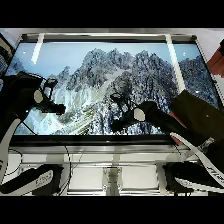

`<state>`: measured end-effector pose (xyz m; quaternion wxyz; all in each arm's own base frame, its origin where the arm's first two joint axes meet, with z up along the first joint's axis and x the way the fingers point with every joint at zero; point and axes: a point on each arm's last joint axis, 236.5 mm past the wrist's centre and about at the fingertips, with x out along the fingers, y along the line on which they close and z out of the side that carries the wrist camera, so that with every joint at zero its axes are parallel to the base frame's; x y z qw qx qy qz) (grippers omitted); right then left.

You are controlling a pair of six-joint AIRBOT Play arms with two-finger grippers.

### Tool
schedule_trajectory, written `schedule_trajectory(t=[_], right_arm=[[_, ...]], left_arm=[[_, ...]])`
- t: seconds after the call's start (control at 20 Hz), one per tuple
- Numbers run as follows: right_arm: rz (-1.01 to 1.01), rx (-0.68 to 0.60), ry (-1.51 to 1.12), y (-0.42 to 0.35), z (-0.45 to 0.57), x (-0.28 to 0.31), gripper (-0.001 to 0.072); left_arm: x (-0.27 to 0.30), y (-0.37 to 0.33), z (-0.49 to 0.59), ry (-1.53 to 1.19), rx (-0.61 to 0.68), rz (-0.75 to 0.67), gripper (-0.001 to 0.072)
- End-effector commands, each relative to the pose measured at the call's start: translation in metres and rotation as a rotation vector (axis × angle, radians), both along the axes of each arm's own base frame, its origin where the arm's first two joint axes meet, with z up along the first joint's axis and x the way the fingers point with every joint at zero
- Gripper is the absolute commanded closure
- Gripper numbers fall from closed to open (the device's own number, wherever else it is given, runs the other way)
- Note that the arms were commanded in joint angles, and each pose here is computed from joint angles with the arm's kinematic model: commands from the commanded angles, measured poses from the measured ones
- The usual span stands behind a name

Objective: Fold the clothes and pants, and hang the long-sleeved shirts on hangers.

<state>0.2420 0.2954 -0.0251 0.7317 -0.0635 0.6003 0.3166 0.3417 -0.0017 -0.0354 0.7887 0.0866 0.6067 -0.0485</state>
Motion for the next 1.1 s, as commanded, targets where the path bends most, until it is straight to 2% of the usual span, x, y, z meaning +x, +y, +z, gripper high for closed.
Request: schedule_trajectory(t=[0.0, 0.25, 0.4, 0.7, 0.85, 1.05], right_arm=[[-0.001, 0.008, -0.009, 0.002, 0.001, 0.002, 0.0507], [0.0, 0.008, -0.01, 0.002, 0.001, 0.002, 0.0507], [0.001, 0.007, -0.009, 0.002, 0.001, 0.002, 0.0507], [0.0, 0.007, -0.008, 0.002, 0.001, 0.002, 0.0507], [0.0, 0.007, -0.008, 0.002, 0.001, 0.002, 0.0507], [0.0, 0.007, -0.008, 0.002, 0.001, 0.001, 0.0507]], left_arm=[[0.004, 0.026, 0.0, -0.007, 0.124, -0.037, 0.0196], [0.015, 0.124, 0.018, 0.034, 0.575, -0.172, 0.0233], [-0.002, 0.196, 0.019, 0.121, 0.697, -0.1, 0.0234], [-0.071, 0.301, 0.0, 0.21, 0.652, 0.199, 0.0244], [-0.077, 0.32, -0.003, 0.18, 0.646, 0.238, 0.0243], [-0.076, 0.318, -0.023, 0.214, 0.626, 0.215, 0.0243]])
